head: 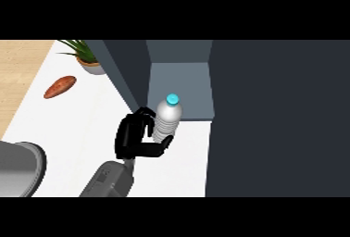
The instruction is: Pick up the bottled water, place it into the cabinet and close the cabinet
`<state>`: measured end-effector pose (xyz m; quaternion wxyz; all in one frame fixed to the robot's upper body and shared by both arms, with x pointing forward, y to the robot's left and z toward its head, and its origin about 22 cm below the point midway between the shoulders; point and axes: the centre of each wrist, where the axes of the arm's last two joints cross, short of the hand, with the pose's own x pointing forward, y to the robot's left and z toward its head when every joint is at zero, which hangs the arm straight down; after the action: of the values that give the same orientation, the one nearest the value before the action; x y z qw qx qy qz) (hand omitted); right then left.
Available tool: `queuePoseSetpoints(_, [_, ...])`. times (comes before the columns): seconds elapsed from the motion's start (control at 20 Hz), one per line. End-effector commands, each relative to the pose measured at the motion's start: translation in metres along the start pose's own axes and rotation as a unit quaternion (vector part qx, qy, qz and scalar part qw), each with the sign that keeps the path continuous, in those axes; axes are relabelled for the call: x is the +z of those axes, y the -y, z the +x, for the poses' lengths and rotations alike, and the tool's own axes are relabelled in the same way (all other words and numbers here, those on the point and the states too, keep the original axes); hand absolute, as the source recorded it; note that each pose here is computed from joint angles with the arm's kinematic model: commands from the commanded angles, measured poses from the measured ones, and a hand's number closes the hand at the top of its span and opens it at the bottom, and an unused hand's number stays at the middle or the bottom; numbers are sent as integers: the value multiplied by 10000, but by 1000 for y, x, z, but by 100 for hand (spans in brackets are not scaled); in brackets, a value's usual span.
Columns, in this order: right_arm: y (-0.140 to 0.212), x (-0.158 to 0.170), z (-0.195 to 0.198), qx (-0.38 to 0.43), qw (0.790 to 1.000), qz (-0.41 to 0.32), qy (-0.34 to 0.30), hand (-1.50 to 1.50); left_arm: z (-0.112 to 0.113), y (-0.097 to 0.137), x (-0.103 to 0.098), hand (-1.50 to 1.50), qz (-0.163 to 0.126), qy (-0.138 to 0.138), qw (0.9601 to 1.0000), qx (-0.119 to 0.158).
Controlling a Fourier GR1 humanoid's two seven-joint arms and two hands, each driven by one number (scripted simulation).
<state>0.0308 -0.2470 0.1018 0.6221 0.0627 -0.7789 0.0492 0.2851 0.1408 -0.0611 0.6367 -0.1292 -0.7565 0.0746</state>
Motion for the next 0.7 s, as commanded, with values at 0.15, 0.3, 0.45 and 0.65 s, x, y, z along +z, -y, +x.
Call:
queuePoseSetpoints(0.15, [1,-4,19,-271,9994,-101,204,-150,28,44,-41,150,-122,132,9991,-392])
queuePoseSetpoints(0.3, [2,1,8,-188,9995,-110,248,-150,31,62,-61,150,-95,33,9987,-499])
queuePoseSetpoints(0.45, [0,-2,24,-248,9992,-109,280,-150,59,87,-89,150,-86,92,9956,-929])
queuePoseSetpoints(0.65, [4,-6,12,-138,9996,12,252,-150,54,100,-102,150,148,-137,9917,-1266])
